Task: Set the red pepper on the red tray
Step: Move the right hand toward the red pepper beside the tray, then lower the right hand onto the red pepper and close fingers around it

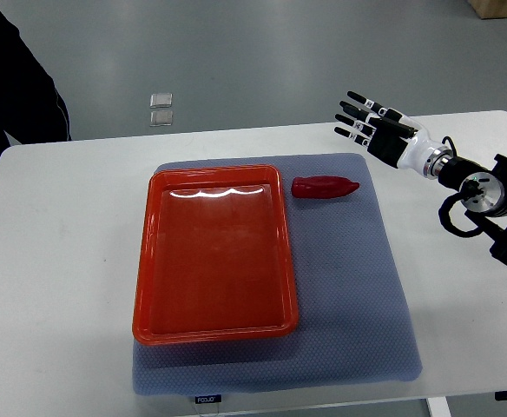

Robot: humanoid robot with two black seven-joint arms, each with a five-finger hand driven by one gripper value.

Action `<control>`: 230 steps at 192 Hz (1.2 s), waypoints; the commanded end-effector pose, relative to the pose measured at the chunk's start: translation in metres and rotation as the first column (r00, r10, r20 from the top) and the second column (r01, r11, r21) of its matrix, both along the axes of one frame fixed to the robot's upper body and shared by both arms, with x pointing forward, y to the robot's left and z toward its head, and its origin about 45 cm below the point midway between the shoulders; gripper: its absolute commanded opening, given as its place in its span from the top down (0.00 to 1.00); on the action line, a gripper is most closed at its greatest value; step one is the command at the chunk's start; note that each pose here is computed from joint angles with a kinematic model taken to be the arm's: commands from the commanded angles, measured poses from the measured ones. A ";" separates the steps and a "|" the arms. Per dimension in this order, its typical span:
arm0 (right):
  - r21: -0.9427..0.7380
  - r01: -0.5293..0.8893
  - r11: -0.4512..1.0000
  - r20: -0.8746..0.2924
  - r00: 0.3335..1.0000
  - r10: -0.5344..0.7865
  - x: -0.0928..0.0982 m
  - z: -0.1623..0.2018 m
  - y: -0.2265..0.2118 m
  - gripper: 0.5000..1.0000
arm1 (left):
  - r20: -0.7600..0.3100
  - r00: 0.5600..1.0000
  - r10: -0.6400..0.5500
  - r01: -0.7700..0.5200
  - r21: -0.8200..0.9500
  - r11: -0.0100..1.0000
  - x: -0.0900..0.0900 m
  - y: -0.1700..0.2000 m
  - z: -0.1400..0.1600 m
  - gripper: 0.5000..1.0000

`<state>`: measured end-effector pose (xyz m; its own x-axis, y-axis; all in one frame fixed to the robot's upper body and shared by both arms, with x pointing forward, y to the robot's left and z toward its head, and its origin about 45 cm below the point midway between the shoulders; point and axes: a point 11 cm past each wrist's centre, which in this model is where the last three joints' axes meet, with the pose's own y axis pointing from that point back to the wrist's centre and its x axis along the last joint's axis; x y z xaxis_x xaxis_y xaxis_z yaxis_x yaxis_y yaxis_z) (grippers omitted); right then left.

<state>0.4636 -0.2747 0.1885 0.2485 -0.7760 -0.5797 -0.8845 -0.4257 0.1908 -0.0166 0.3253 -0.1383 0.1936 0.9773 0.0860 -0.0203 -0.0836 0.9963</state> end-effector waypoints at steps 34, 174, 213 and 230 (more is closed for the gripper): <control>-0.002 -0.003 1.000 0.003 1.000 0.003 0.000 0.001 0.000 0.17 | 0.008 1.000 0.001 -0.001 0.024 1.000 0.000 0.006 0.000 0.00; -0.758 -0.174 0.629 0.103 0.920 0.379 0.028 0.044 0.030 0.18 | 0.008 1.000 0.001 -0.001 0.028 1.000 0.001 0.007 0.001 0.00; -0.922 -0.193 0.335 0.009 0.856 0.517 0.025 0.035 0.035 0.18 | 0.008 1.000 0.002 -0.002 0.028 1.000 0.001 0.007 0.001 0.00; -0.946 -0.192 0.262 -0.019 0.838 0.546 0.023 0.031 0.036 0.18 | 0.008 1.000 0.002 -0.002 0.028 1.000 0.001 0.007 0.001 0.00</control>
<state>0.4889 -0.2401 0.2243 0.6365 -0.6054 0.4780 -0.7692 -0.4519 0.4519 -0.0154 0.3324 -0.1377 0.1909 0.9749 0.1149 -0.0279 -0.1116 0.9934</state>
